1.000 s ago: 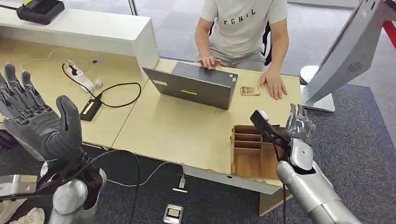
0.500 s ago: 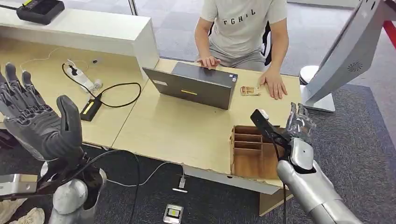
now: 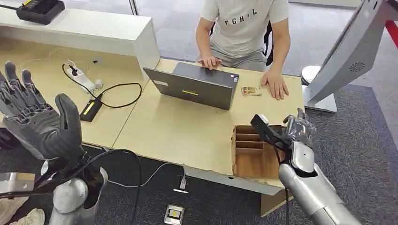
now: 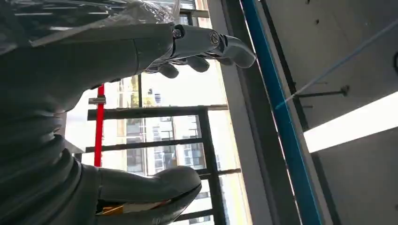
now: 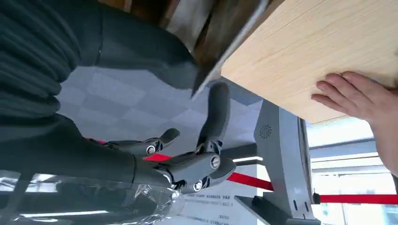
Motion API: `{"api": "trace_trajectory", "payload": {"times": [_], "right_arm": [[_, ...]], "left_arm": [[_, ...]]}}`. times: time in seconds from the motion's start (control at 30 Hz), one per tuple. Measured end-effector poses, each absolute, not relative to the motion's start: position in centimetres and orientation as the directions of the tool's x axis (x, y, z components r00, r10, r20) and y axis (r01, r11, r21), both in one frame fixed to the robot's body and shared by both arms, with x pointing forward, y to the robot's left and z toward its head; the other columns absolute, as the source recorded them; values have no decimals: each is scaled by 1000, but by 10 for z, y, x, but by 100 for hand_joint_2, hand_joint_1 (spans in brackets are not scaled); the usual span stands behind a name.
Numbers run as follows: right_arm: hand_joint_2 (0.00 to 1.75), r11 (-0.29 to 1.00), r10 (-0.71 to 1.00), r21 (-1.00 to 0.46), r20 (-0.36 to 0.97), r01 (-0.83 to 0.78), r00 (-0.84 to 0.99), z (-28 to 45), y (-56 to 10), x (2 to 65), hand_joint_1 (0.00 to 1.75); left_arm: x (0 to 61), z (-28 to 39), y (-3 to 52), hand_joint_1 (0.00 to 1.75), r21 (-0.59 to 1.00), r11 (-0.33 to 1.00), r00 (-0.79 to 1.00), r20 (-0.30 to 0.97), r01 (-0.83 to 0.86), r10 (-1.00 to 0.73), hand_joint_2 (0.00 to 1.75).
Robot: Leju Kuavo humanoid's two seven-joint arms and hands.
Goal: Pass the card to the sensor for recognition and then transmit it.
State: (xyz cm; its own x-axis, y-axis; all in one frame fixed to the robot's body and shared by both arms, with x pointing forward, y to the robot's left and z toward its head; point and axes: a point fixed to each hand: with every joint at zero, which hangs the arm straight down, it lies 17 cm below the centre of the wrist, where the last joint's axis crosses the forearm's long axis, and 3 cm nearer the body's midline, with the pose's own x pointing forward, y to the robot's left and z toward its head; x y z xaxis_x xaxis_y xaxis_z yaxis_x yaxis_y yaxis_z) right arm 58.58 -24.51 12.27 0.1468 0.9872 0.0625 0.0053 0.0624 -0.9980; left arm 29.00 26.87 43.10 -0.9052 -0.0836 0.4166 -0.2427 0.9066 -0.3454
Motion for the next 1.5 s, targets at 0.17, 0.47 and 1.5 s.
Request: {"api": "trace_trajectory", "payload": {"times": [0.17, 0.47, 1.5], "right_arm": [[175, 60, 987, -998, 61, 10, 150, 124, -248, 586, 155], [175, 80, 981, -997, 82, 20, 175, 123, -258, 582, 0], [175, 102, 980, -927, 156, 361, 122, 270, -278, 569, 0]], "left_arm": [[292, 431, 268, 0, -347, 907, -905, 419, -239, -78, 175], [297, 431, 264, 0, -345, 911, -904, 423, -225, -63, 175], [307, 422, 255, 0, -333, 922, -893, 449, -197, -28, 175]]}}
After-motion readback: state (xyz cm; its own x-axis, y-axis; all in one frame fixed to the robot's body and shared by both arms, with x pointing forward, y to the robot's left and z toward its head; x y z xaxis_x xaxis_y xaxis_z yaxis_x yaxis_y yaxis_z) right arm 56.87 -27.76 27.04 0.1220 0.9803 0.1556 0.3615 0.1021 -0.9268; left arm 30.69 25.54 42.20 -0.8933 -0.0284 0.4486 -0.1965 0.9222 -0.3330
